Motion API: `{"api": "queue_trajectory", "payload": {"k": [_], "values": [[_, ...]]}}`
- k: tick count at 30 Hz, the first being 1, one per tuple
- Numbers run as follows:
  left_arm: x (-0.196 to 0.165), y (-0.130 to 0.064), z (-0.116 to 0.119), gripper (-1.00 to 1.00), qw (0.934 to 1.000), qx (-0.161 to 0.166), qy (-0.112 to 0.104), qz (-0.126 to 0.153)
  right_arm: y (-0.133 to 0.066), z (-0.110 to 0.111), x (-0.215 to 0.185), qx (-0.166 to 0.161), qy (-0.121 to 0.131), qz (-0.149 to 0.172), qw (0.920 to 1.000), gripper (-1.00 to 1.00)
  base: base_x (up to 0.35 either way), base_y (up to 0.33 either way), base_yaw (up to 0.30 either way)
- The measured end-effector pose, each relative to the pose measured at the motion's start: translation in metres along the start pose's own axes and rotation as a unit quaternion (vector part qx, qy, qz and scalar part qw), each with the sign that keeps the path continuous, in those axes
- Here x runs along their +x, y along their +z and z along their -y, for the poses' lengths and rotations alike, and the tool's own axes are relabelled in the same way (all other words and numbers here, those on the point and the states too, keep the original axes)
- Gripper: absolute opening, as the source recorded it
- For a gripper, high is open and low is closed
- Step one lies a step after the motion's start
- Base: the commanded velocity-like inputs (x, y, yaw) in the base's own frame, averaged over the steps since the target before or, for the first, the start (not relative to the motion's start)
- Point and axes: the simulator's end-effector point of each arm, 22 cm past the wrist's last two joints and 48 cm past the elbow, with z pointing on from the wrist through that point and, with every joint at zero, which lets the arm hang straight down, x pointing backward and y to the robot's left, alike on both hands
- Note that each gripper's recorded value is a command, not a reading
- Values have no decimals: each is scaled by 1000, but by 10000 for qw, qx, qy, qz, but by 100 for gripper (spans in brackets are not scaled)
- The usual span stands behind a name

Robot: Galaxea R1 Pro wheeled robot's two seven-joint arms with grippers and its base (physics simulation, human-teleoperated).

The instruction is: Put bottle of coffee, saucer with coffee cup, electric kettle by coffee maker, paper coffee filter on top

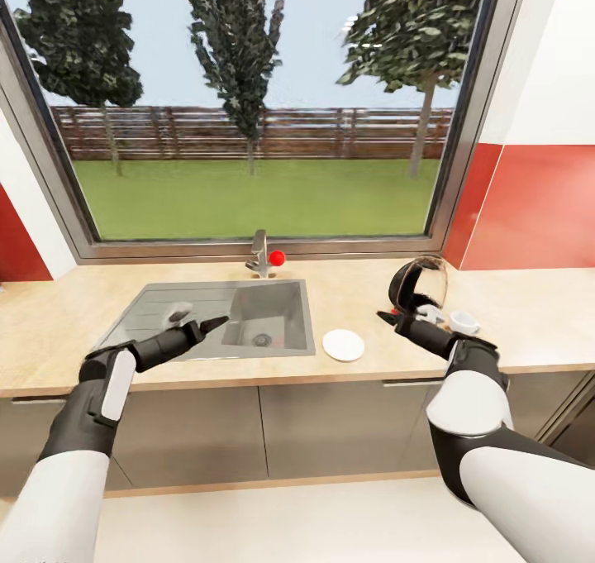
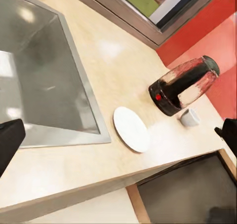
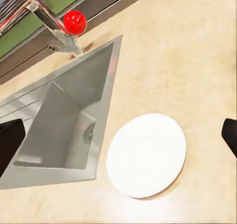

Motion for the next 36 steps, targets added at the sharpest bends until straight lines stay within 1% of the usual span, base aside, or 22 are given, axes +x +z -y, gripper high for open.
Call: {"api": "queue_trajectory", "payload": {"k": [1, 2, 3, 5, 6, 8, 10, 13, 20, 24, 31, 36], "values": [[2, 2, 2, 100, 9999, 68, -80, -3, -1, 2, 1, 26, -39, -37, 10000, 100, 0, 0, 0], [6, 5, 6, 100, 9994, 226, -277, 4, -3, 3, 4, 54, -38, -123, 9999, 100, 0, 0, 0], [9, 7, 8, 100, 9984, 344, -445, 12, -3, 4, 9, 67, 107, -254, 9996, 100, 0, 0, 0], [10, 8, 10, 100, 9969, 467, -632, 38, -4, 4, 21, 92, 442, -514, 9977, 100, 0, 0, 0], [11, 7, 10, 100, 9965, 492, -668, 44, -5, 4, 27, 118, 585, -653, 9961, 100, 0, 0, 0], [10, 5, 12, 100, 9954, 588, -750, 90, -6, 5, 35, 163, 718, -824, 9939, 100, 0, 0, 0], [10, 5, 15, 100, 9946, 670, -786, 124, -7, 7, 40, 208, 765, -948, 9923, 100, 0, 0, 0], [10, 5, 20, 100, 9937, 765, -804, 154, -8, 8, 46, 256, 772, -1070, 9909, 100, 0, 0, -81], [10, 7, 28, 100, 9921, 916, -836, 187, -3, 4, 66, 247, 713, -1400, 9873, 100, 13, 0, -230], [16, 11, 35, 100, 9920, 962, -809, 112, -3, 3, 68, 238, 707, -1439, 9868, 100, 203, 0, -262], [20, 13, 34, 100, 9920, 954, -827, 57, -3, 3, 70, 242, 710, -1460, 9864, 100, 312, 0, -261], [23, 14, 32, 100, 9923, 926, -828, 24, -3, 2, 70, 229, 707, -1467, 9864, 100, 335, 0, -106]]}}
